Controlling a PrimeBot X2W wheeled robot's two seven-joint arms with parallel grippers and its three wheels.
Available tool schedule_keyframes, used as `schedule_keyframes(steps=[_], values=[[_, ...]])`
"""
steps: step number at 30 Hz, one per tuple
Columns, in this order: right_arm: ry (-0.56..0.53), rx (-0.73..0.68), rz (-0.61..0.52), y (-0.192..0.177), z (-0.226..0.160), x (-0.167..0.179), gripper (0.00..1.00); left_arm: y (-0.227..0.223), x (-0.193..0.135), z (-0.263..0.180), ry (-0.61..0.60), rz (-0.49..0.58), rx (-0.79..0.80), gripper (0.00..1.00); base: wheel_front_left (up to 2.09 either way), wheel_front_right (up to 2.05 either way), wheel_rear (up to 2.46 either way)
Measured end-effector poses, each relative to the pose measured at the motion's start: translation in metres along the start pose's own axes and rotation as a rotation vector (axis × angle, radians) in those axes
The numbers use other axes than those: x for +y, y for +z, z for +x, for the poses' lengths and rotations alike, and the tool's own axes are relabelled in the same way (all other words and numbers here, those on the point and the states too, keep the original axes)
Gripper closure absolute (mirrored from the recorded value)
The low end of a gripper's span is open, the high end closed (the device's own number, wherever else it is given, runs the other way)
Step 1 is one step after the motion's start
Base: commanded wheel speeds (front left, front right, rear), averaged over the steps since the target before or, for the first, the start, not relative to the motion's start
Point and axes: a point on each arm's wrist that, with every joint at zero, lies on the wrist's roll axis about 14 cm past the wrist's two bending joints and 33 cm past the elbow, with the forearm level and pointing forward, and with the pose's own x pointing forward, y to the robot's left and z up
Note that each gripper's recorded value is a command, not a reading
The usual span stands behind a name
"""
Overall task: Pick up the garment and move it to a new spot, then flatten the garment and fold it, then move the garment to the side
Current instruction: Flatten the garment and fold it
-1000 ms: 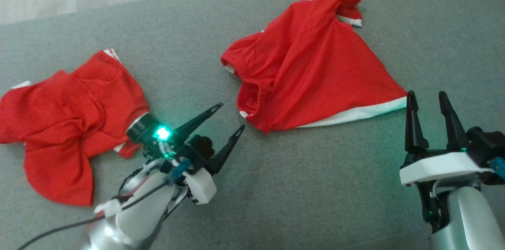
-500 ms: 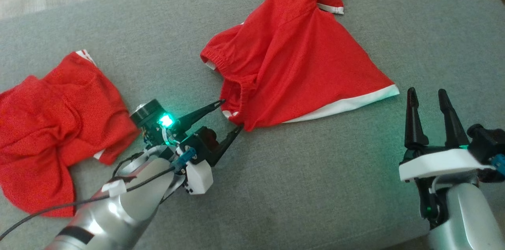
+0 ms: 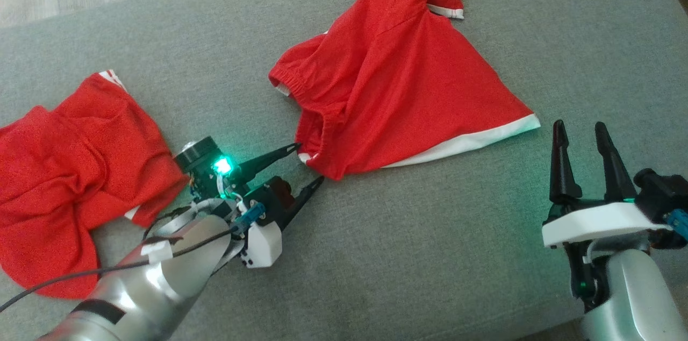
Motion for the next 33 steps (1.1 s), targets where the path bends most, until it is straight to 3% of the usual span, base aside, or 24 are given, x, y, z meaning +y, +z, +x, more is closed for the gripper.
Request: schedule_keyframes(steps=[19,20,22,29,33], values=[[-0.008,0.018,0.0,-0.005,-0.003,-0.003,0.0,0.007,-0.002,0.006,-0.032,0.023,-0.012,0.0,0.0,0.0,0.0],[-0.007,0.019,0.0,-0.006,-0.003,-0.003,0.0,0.008,-0.002,0.006,-0.031,0.021,-0.015,0.21,0.0,0.0,0.0],[-0.005,0.023,-0.003,-0.007,-0.003,-0.002,0.0,0.009,-0.002,0.006,-0.03,0.009,-0.018,1.0,0.0,0.0,0.0],[0.003,0.023,-0.007,-0.007,-0.002,0.001,0.0,0.01,0.0,0.004,-0.017,-0.014,-0.023,1.0,0.0,0.0,0.0],[0.013,0.032,-0.023,-0.008,-0.001,0.004,0.0,0.015,0.009,0.001,0.037,-0.079,-0.046,1.0,0.0,0.0,0.0]])
